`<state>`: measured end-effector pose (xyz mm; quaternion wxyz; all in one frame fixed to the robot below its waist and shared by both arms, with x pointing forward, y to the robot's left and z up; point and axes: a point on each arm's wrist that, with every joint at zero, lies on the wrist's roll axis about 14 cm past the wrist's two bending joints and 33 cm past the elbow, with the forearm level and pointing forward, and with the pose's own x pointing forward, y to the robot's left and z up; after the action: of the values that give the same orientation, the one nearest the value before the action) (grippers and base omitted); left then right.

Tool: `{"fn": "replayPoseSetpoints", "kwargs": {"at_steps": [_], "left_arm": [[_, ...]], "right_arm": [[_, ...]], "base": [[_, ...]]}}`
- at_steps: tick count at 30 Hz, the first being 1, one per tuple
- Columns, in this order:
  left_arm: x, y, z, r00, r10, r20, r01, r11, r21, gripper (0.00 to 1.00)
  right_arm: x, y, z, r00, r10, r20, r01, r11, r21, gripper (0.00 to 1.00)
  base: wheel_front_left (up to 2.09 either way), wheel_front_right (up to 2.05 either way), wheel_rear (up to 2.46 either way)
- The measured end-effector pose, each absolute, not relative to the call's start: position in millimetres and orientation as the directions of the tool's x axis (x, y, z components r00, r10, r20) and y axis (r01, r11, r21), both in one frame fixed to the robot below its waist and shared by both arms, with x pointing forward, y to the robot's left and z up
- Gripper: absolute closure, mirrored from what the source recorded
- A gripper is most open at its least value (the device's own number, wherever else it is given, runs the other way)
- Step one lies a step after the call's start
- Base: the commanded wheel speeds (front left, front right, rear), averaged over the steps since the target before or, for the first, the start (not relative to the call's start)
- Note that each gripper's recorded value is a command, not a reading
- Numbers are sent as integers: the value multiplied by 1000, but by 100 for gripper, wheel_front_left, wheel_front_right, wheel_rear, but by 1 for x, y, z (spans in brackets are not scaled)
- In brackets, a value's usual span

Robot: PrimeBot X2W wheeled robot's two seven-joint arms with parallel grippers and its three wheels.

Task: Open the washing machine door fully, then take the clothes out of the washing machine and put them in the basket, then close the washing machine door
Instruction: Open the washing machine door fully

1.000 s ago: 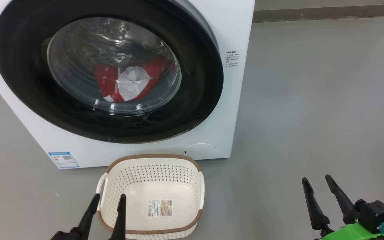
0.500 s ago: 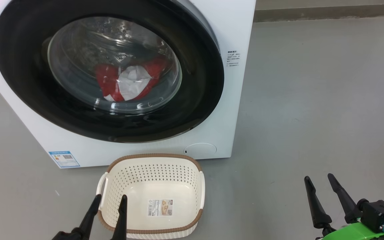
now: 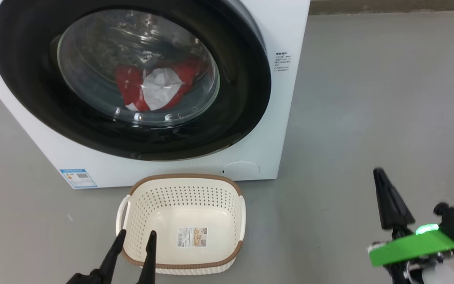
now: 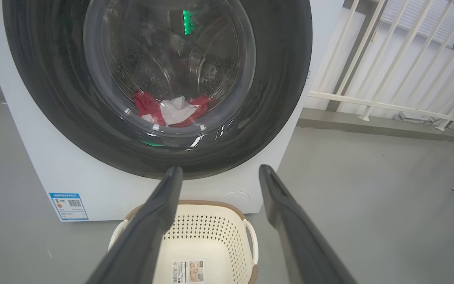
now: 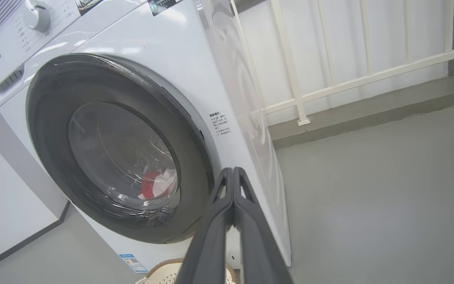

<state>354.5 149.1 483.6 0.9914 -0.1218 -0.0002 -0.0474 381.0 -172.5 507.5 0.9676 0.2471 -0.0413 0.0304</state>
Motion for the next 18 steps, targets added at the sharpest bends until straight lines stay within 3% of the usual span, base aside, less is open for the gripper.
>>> {"fn": "replayPoseSetpoints", "kwargs": {"at_steps": [18], "left_arm": [[372, 160, 481, 998, -61, 4, 60, 966, -250, 0]], "right_arm": [[489, -140, 610, 922, 115, 371, -314, 782, 538, 100]], "base": [[0, 0, 0]]}}
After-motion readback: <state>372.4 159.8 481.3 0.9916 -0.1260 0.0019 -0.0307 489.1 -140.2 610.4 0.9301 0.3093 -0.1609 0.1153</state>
